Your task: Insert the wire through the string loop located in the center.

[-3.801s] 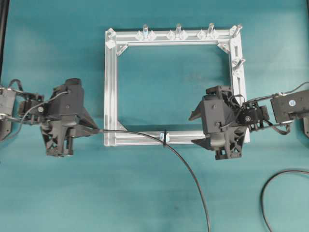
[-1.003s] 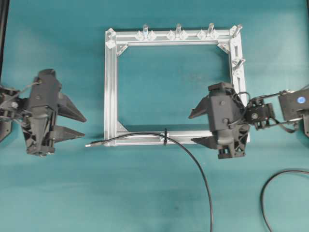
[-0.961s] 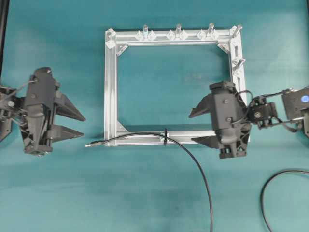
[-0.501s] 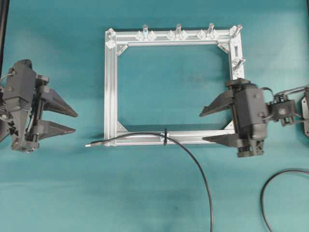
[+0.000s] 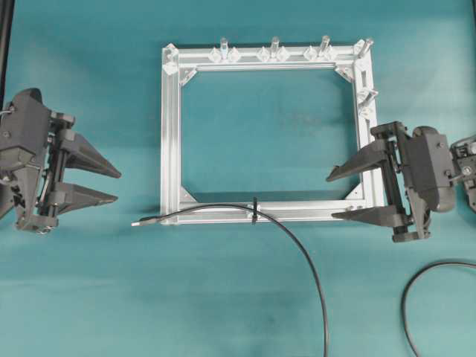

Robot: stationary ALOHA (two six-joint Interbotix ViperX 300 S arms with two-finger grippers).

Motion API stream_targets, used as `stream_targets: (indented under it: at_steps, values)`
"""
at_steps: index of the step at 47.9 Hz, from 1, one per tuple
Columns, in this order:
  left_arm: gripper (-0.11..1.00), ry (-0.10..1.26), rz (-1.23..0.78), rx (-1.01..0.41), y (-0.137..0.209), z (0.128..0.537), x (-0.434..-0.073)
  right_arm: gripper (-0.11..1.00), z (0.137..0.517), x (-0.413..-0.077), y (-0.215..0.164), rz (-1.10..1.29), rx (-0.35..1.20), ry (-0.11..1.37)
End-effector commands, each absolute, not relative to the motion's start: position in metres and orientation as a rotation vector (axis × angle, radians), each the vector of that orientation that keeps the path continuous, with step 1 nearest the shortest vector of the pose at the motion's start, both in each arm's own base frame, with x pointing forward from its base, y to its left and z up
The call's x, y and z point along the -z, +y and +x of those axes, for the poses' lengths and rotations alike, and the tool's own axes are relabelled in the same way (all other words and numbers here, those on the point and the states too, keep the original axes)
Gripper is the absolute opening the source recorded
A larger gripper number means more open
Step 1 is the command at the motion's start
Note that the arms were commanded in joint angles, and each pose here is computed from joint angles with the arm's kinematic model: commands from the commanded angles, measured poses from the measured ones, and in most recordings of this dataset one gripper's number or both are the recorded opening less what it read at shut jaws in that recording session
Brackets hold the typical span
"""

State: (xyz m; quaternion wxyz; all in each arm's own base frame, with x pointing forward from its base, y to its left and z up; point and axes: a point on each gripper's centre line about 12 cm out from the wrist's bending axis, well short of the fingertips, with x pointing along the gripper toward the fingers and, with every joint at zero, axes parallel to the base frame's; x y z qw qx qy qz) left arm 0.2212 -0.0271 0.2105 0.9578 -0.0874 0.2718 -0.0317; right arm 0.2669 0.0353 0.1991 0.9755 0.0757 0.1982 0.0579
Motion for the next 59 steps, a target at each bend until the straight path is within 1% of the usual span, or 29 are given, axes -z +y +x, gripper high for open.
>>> stream_targets:
  at_steps: [1,23,47,59]
  values:
    - [0.5,0.529,-0.166,0.065,-0.026,0.224,-0.215,0.7,0.27,-0.205,0.034,0.154,-0.113,0.375]
    - [0.5,0.544,-0.168,0.062,-0.026,0.222,-0.21,0.7,0.264,-0.196,0.025,0.16,-0.079,0.4]
    - [0.5,0.574,-0.166,0.049,-0.023,0.216,-0.198,0.71,0.264,-0.196,0.019,0.161,-0.06,0.399]
    - [0.5,0.578,-0.168,0.043,-0.021,0.214,-0.196,0.7,0.262,-0.192,0.018,0.159,-0.05,0.431]
